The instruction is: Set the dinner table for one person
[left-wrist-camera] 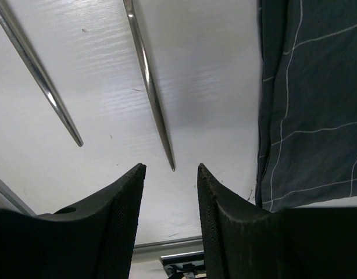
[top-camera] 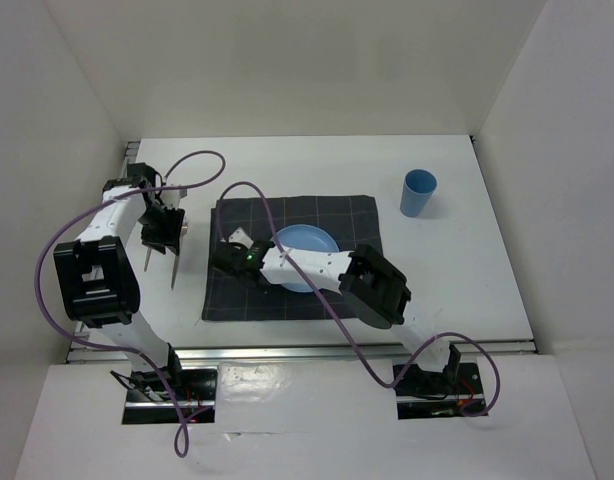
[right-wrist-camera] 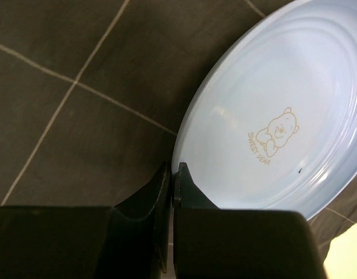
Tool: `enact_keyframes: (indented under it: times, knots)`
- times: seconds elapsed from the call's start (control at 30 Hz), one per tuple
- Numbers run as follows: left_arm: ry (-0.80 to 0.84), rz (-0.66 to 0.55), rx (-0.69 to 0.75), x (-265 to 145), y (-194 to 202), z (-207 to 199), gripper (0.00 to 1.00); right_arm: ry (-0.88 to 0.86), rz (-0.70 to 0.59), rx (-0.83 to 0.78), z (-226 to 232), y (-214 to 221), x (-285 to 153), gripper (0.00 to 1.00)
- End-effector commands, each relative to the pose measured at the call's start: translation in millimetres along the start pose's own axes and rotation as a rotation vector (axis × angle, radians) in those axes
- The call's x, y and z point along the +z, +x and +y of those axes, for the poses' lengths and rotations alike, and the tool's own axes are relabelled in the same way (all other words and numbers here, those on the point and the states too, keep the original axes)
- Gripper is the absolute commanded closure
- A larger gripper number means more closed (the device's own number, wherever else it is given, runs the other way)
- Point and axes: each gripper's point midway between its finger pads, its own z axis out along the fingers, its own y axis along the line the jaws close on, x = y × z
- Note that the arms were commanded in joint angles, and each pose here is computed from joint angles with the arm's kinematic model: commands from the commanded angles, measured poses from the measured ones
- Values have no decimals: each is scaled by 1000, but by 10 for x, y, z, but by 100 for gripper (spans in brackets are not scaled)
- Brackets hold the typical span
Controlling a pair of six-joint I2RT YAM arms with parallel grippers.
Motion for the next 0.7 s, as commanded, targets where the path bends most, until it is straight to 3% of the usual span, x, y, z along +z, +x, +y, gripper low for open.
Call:
enact_keyframes:
  times: [0.0, 0.1, 0.13, 0.2, 0.3, 0.47, 0.67]
  knots:
    - [27, -5, 15, -22, -36, -28, 51, -150, -99, 109, 167, -355, -345, 100]
    - [27, -5, 15, -22, -36, -28, 51, -190, -85, 127, 244, -336, -362, 100]
    - [27, -5, 15, -22, -36, -28, 51, -187, -76, 123, 244, -298, -341, 94]
    - [30, 5, 13, 9, -26, -27, 51, -178, -79, 123, 229, -302, -337, 62]
    - [33, 14, 21, 35, -16, -22, 51, -163, -63, 124, 203, -286, -346, 35]
    - [20, 43, 28, 133, 8, 26, 50, -183, -156, 227, 13, -555, -772, 28]
    - [-81, 102, 73, 484, -134, 119, 47, -227, -317, 399, -358, -719, -1397, 26]
